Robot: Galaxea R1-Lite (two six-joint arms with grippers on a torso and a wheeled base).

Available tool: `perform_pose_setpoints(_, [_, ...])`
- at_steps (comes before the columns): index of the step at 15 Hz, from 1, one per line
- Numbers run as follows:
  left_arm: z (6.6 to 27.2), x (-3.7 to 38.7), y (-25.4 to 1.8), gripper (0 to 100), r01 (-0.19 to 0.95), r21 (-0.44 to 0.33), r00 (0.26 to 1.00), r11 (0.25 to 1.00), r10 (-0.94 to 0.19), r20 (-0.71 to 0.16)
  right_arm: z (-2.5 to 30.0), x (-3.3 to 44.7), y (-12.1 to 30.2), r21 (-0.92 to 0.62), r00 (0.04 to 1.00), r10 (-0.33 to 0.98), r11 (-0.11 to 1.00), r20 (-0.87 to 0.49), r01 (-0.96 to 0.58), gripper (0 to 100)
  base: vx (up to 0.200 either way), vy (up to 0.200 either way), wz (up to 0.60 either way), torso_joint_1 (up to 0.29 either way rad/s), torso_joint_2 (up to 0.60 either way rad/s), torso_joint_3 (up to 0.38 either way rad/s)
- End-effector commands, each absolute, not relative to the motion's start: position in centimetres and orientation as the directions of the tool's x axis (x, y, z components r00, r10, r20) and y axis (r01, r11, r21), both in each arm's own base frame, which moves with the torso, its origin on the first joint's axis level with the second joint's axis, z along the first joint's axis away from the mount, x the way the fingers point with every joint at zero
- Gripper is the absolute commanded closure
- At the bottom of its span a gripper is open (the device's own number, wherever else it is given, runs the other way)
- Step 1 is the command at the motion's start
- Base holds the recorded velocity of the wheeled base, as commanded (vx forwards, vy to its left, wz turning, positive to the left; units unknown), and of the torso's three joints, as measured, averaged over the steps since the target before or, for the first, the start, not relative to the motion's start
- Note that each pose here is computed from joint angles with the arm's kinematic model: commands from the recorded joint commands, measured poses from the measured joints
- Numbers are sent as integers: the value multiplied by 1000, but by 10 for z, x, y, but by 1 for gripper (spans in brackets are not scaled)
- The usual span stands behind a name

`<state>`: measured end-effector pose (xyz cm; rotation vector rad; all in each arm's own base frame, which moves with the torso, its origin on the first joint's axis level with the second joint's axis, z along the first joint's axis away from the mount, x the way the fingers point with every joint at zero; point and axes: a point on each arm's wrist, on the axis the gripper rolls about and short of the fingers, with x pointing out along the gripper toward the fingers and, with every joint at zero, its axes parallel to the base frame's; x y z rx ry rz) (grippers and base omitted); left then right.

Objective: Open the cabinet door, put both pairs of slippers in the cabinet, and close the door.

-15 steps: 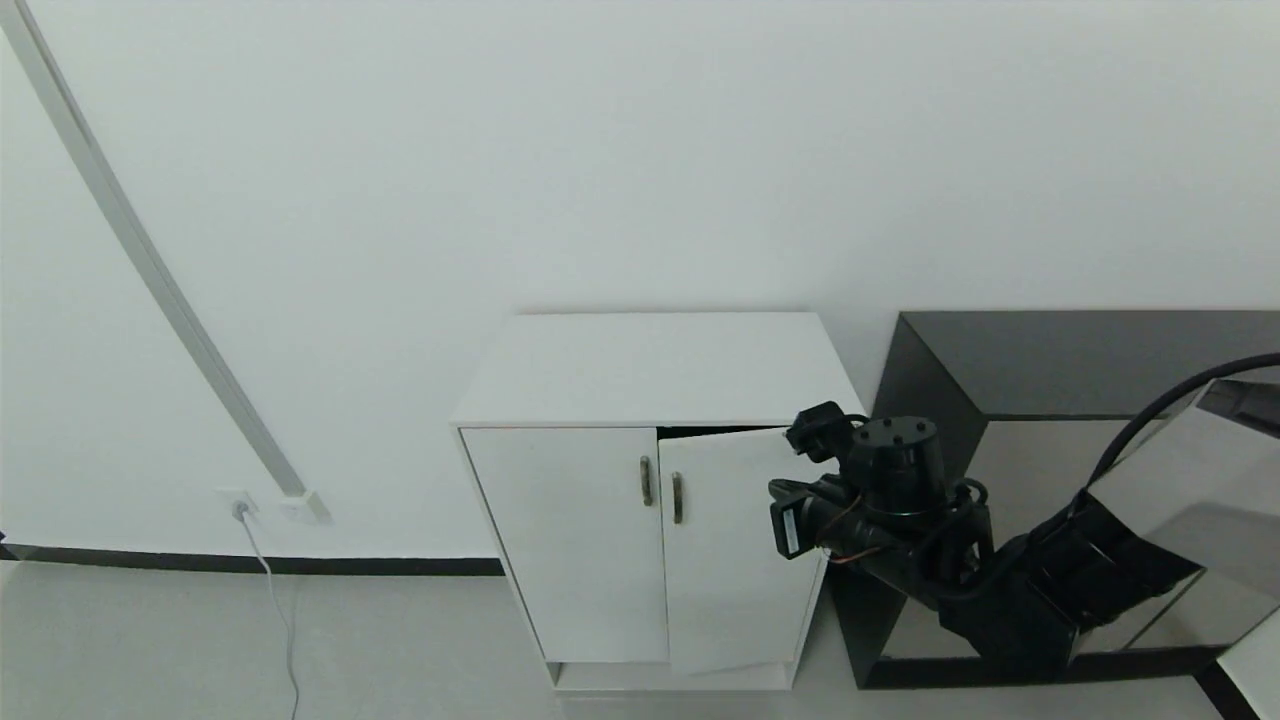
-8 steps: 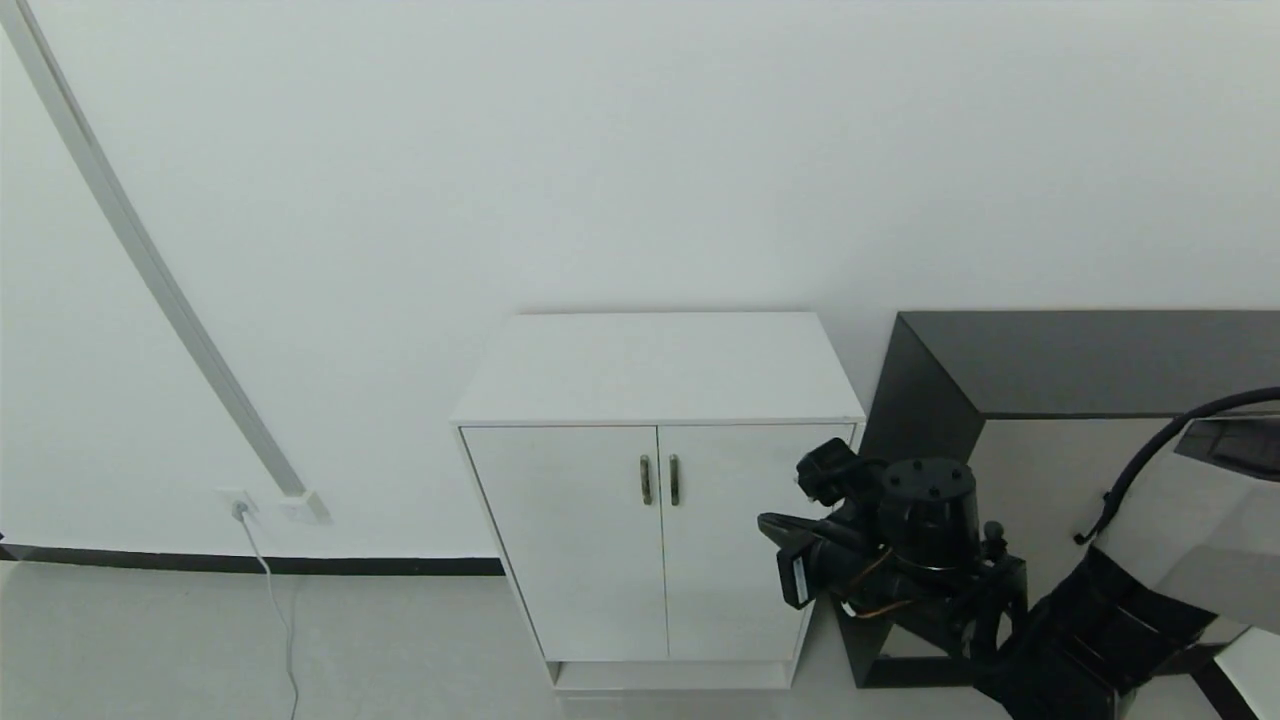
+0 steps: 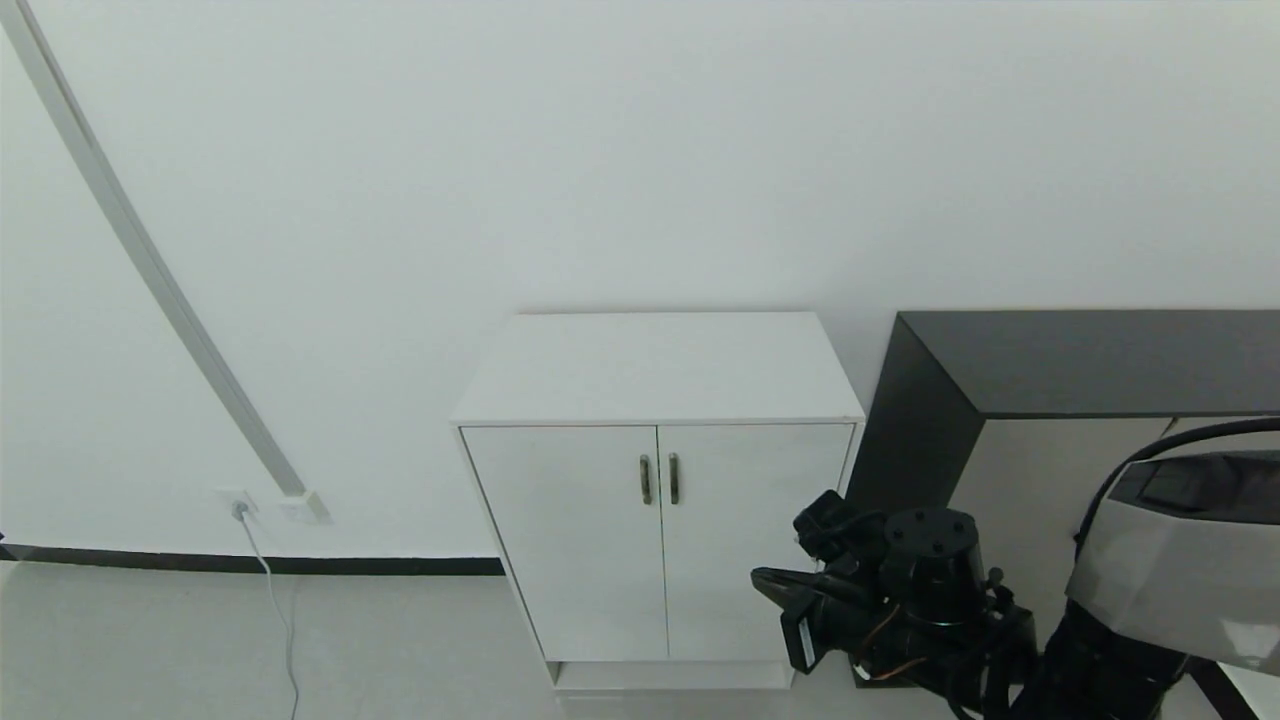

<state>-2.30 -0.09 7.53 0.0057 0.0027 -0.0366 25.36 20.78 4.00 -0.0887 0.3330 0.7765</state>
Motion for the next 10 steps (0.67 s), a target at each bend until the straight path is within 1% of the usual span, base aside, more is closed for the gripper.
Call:
perform_pose_setpoints(1, [75, -23, -1, 100, 37, 6, 999, 999, -37, -5, 26, 253, 210, 46, 650, 668, 709, -362, -704, 100, 0, 0, 0, 0, 0, 0])
perform_pose_setpoints(2, [75, -23, -1, 100, 37, 6, 999, 999, -37, -5, 24, 253, 211, 46, 646, 668, 707, -369, -706, 100, 0, 0, 0, 0, 0, 0])
perform_pose_setpoints(8, [75, -23, -1, 100, 35, 4, 999, 999, -35, -5, 16, 253, 213, 48, 638, 666, 706, -386, -707, 100, 200, 0, 0, 0, 0, 2])
perform_pose_setpoints(10, [75, -23, -1, 100, 37, 4, 999, 999, -37, -5, 11, 256, 215, 48, 641, 660, 710, -392, -702, 100, 0, 0, 0, 0, 0, 0])
